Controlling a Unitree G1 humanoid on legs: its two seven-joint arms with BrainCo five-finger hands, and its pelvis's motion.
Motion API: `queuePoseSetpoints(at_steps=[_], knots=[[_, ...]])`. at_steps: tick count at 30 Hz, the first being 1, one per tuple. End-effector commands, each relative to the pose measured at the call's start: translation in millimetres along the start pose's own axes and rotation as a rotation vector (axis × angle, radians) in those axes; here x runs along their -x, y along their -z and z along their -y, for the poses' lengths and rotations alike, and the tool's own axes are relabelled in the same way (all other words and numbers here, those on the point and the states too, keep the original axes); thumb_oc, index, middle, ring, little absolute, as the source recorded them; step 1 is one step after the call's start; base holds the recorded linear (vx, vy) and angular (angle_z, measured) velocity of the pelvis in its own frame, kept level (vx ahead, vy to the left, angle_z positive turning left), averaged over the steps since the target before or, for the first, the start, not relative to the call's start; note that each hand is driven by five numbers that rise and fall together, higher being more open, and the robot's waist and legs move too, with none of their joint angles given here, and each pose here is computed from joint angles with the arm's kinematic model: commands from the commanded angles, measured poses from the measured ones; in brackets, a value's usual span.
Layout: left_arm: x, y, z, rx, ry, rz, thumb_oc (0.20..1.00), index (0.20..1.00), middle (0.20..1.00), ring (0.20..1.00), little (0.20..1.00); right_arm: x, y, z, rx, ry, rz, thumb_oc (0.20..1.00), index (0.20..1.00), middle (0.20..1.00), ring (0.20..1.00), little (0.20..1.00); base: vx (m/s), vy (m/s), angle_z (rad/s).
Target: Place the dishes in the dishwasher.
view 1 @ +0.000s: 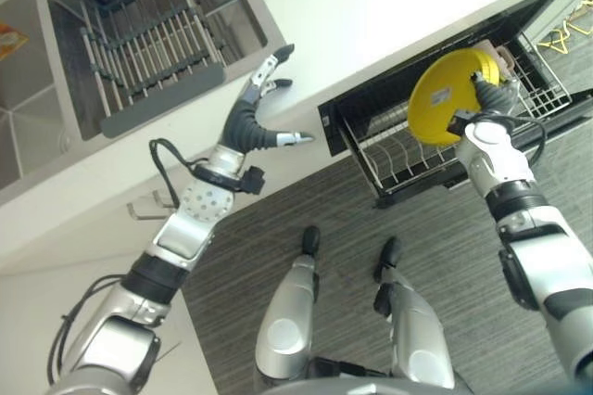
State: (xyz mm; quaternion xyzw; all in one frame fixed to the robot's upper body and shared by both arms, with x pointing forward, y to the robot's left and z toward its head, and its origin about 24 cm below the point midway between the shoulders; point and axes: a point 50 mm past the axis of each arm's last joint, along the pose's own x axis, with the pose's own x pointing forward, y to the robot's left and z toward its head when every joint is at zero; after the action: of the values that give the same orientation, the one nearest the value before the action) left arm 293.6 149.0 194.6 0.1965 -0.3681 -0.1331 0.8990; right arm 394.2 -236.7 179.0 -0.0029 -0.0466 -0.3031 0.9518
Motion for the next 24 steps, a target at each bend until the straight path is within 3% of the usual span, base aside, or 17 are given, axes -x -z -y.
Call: queuePoseSetpoints(at_steps=[1,18,19,21,24], knots=[[2.3,-4.3,-7.5,-0.011,0.013,0.010,1.000,1.000,1.000,1.000,1.000,-5.2,-58.9,-9.9,-0.025,-0.028,0.201,0.200,0.200,0.200,0.200,0.200,-0.02,-0.012,0.19],[-5.8,-12.6,-16.8,-0.047,0.022,0.038,1.000,1.000,1.000,1.000,1.000,-12.3,-114.0,-16.1,0.020,-0.048,0.366,0.200,0.200,0.200,0.200,0.200,0.00,0.000,0.01],[-5.1,-13.0,-17.0,-0.046,0.020,0.039,1.000,1.000,1.000,1.000,1.000,-10.1,-119.1,-18.3,0.141,-0.045,0.443,0.200,0.200,0.200,0.200,0.200,0.00,0.000,0.00],[-1.1,-15.0,-18.9,-0.048,0.029,0.058,1.000,1.000,1.000,1.000,1.000,1.8,-137.3,-35.0,0.690,-0.095,0.742,0.200,0.200,0.200,0.200,0.200,0.00,-0.052,-0.03],[3.4,-14.8,-23.9,-0.079,0.055,0.059,1.000,1.000,1.000,1.000,1.000,11.6,-140.5,-48.2,1.014,-0.119,0.947,0.200,0.200,0.200,0.200,0.200,0.00,-0.133,0.02]])
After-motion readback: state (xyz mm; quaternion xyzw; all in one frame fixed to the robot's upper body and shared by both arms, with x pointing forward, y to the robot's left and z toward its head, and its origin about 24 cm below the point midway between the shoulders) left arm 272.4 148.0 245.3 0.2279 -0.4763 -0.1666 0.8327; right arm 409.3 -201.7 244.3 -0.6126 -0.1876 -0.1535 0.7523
